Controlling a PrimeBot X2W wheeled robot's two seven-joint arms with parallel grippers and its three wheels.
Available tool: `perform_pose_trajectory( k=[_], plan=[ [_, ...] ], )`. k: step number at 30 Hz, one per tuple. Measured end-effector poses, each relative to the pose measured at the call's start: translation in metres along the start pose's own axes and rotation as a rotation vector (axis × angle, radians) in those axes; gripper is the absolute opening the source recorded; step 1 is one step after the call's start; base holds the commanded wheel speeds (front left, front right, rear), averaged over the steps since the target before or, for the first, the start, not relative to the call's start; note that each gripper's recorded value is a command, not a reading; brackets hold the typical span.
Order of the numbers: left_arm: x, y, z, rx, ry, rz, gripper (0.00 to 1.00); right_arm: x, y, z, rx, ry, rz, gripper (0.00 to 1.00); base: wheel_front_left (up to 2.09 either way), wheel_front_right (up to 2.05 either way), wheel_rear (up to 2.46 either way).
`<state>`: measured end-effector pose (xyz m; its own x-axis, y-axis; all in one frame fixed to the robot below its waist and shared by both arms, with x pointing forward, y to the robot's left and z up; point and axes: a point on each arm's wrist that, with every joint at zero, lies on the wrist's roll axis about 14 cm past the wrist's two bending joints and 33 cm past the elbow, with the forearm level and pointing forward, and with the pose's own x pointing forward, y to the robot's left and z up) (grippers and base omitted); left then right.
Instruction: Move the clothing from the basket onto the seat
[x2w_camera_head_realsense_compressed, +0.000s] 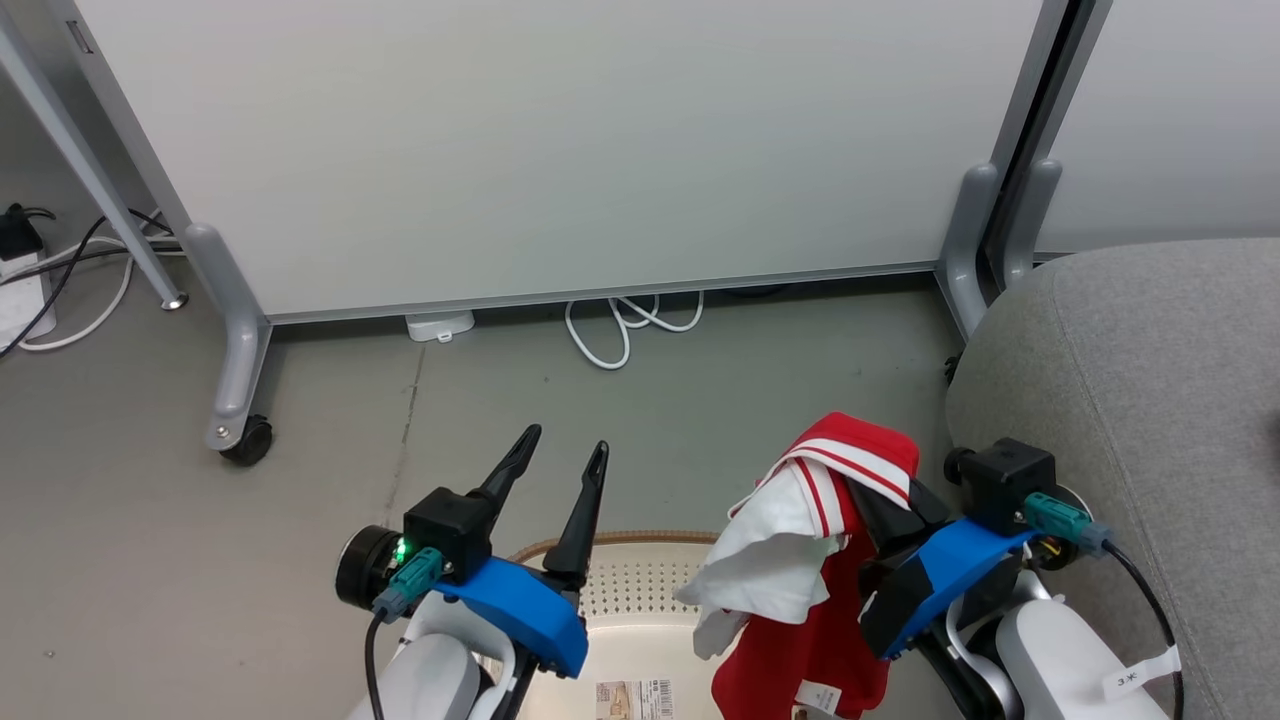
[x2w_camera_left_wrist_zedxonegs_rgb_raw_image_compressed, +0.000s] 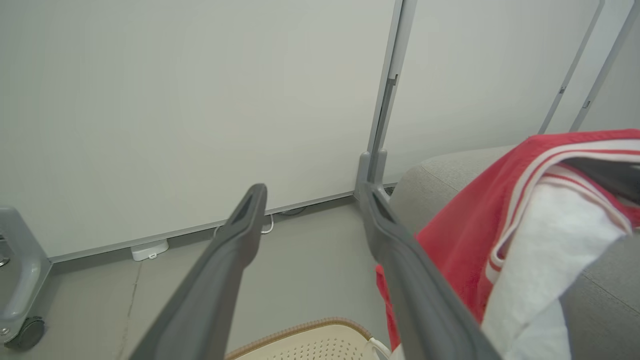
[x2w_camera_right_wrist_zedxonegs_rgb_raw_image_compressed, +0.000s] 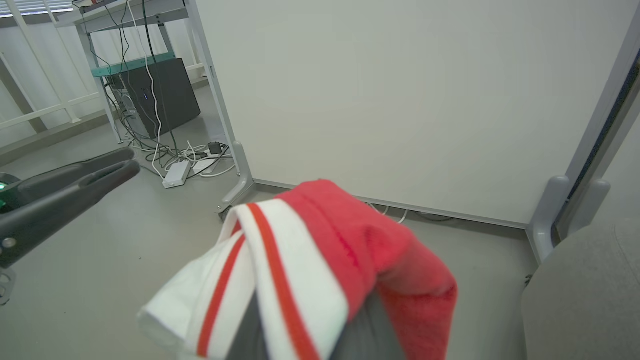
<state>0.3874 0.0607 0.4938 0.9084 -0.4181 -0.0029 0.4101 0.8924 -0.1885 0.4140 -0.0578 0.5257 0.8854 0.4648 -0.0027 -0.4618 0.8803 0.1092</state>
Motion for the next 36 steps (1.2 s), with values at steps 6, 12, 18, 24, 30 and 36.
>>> perform_pose_trajectory(
  k=[6, 12, 18, 24, 30, 36],
  plan=[
    [-0.010, 0.014, -0.001, 0.016, -0.007, 0.040, 1.00, -0.001, -0.002, -0.002, 0.004, 0.005, -0.008, 0.00, 0.00, 0.00, 0.00],
    [-0.013, 0.019, -0.003, 0.020, -0.007, 0.058, 1.00, -0.001, -0.004, -0.001, 0.003, 0.001, -0.013, 0.00, 0.00, 0.00, 0.00],
    [-0.014, 0.020, -0.005, 0.016, -0.006, 0.066, 1.00, -0.002, -0.005, 0.001, 0.002, -0.005, -0.018, 0.00, 0.00, 0.00, 0.00],
    [-0.012, 0.017, -0.007, 0.011, -0.003, 0.064, 1.00, -0.005, -0.009, -0.001, 0.005, -0.001, -0.032, 0.00, 0.00, 0.00, 0.00],
    [-0.008, 0.013, -0.010, 0.007, 0.005, 0.049, 1.00, -0.008, -0.014, -0.001, 0.007, 0.000, -0.048, 0.00, 0.00, 0.00, 0.00],
    [0.001, 0.003, -0.016, 0.001, 0.022, 0.014, 1.00, -0.016, -0.026, -0.003, 0.015, 0.001, -0.089, 0.00, 0.00, 0.00, 0.00]
  ],
)
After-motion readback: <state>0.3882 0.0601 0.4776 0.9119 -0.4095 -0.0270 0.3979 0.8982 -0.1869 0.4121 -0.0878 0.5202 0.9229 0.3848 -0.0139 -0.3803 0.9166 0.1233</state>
